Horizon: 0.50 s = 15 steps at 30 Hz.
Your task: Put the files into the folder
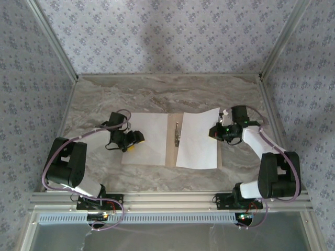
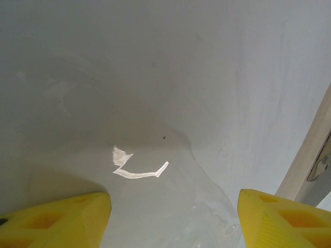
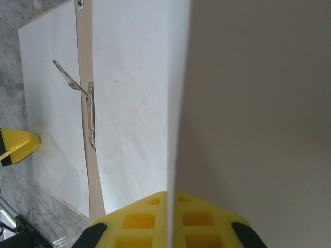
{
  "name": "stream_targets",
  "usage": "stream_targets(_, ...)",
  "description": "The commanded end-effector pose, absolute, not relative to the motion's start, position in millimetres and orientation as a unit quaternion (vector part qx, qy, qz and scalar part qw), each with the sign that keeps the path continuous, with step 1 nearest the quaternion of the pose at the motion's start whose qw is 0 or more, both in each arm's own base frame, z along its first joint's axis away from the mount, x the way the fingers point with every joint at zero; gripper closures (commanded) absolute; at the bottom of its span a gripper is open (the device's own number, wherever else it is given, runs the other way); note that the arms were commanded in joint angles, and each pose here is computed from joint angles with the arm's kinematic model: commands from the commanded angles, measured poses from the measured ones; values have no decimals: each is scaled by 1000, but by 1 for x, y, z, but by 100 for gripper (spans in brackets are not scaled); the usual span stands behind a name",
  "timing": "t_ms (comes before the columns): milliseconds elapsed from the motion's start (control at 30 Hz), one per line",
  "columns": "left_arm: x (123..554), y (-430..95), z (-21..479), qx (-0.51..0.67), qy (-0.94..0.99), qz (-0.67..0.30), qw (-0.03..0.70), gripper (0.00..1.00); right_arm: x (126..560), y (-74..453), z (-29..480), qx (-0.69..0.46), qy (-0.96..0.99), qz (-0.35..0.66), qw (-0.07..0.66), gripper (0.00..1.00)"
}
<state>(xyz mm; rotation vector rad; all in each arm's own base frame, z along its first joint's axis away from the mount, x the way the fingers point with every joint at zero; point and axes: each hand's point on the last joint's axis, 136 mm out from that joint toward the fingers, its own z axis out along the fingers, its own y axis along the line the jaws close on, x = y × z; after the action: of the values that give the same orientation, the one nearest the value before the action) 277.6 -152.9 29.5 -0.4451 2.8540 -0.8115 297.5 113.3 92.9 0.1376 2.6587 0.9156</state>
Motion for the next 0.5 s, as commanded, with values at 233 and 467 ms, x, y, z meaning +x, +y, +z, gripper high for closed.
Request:
stream_targets(233, 243, -120, -2, -168, 965, -202, 15, 31, 298, 117, 82, 53, 929, 333, 151, 100)
stream_targets(467, 244, -122, -1, -169, 963, -208, 15, 31, 298, 114, 80, 52, 931, 331, 148, 100)
